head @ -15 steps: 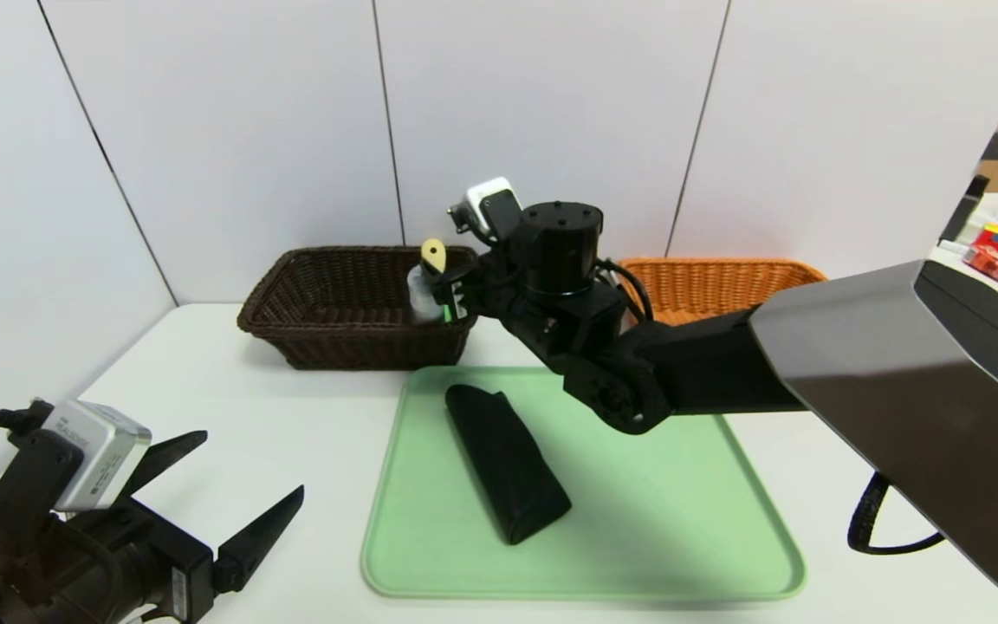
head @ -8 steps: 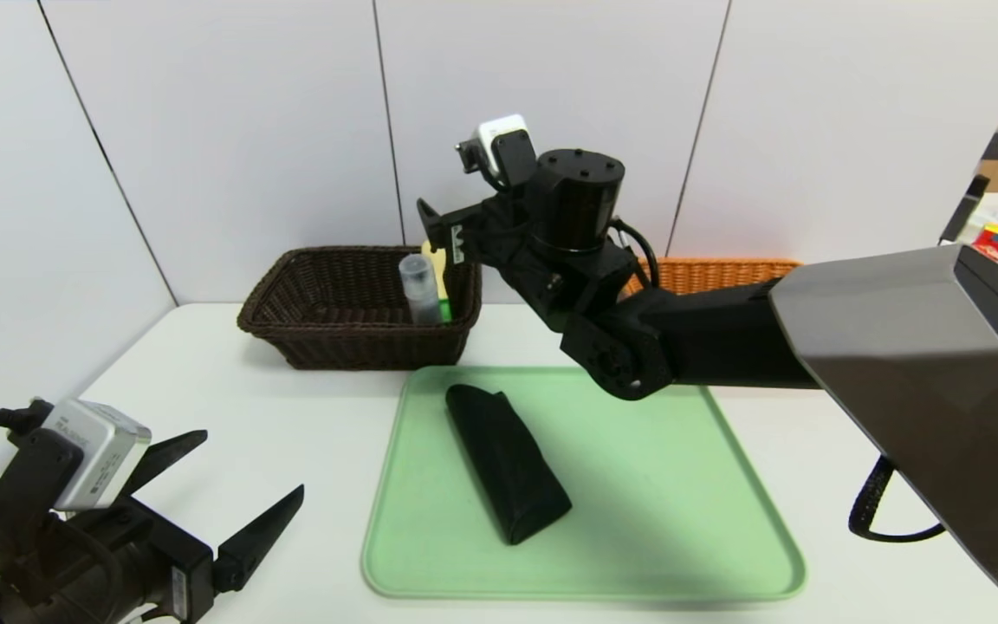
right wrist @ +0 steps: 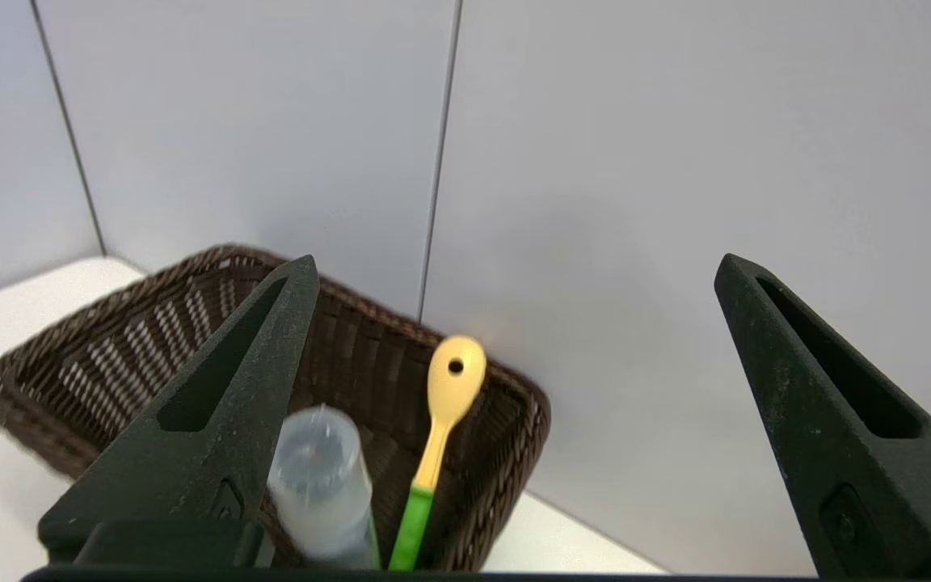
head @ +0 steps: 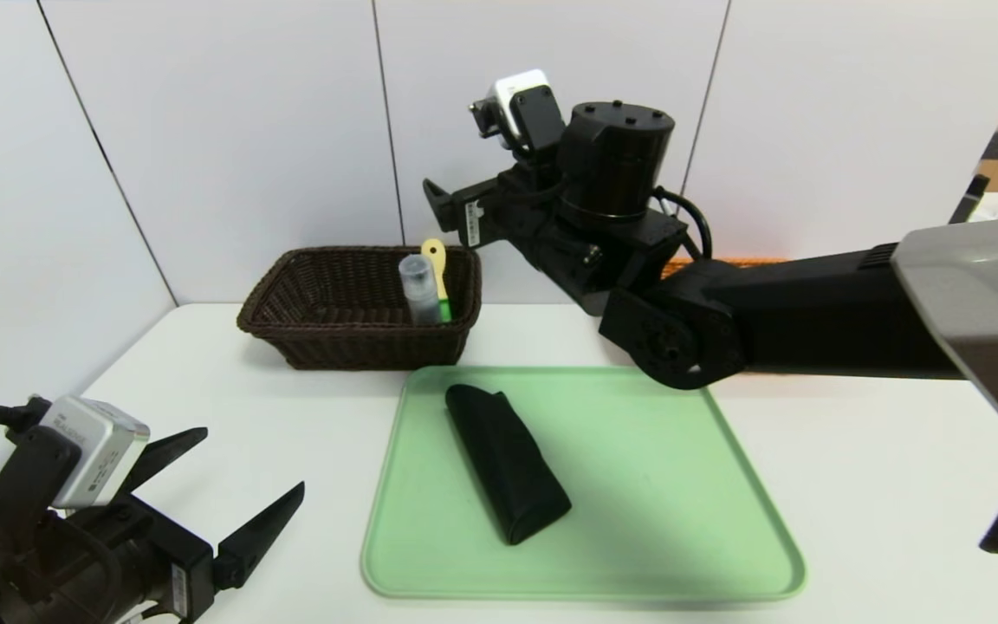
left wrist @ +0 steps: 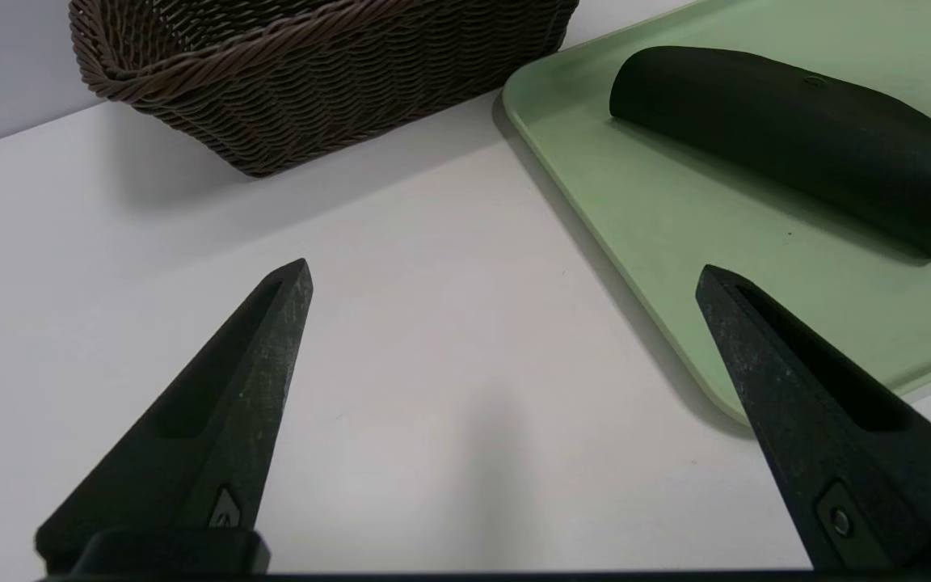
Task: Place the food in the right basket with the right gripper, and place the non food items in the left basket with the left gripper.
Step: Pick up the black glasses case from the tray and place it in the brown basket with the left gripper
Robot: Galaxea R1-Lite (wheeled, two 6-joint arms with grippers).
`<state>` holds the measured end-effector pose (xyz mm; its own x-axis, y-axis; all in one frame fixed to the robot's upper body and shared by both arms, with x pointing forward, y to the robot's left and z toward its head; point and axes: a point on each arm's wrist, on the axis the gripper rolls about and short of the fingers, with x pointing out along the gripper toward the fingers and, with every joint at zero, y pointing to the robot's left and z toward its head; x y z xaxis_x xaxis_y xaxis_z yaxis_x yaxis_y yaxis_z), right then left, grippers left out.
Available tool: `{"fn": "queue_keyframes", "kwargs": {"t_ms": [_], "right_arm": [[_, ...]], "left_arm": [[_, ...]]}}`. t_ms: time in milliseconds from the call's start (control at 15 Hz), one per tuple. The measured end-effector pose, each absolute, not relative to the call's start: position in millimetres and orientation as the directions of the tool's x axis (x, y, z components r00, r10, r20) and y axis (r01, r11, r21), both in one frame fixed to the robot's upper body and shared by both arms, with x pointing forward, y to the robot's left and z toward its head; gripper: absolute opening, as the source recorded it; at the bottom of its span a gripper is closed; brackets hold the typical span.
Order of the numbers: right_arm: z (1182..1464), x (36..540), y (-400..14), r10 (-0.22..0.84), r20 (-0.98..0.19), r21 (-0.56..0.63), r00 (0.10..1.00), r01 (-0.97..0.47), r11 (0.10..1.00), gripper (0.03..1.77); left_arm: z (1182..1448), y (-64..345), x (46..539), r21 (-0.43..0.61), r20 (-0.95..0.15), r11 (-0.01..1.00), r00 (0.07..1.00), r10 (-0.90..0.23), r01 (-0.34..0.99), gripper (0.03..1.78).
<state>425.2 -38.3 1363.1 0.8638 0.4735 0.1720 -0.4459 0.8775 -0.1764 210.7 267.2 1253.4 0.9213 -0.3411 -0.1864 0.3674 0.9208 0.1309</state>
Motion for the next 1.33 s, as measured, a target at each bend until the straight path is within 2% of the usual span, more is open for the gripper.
{"fn": "queue_keyframes", "kwargs": {"t_ms": [533, 867, 1333], "right_arm": [[1342.5, 354.9, -98.8, 0.487, -0.014, -0.249, 0.873, -0.475, 0.844, 1.69], [1308.0, 306.8, -144.3, 0.463, -0.159, -0.265, 0.872, -0.490, 0.831, 1.69], [1271.9, 264.6, -184.5, 0.409, -0.278, -0.225, 0.869, -0.473, 0.852, 1.69]], "left_arm": [[1254.4, 266.4, 210.5, 0.132, -0.181, 0.919, 0.920, -0.347, 0.373, 1.69], [1253.9, 266.0, 210.0, 0.132, -0.184, 0.917, 0.918, -0.351, 0.377, 1.69], [1254.2, 264.6, 209.6, 0.134, -0.184, 0.912, 0.914, -0.360, 0.387, 1.69]]}}
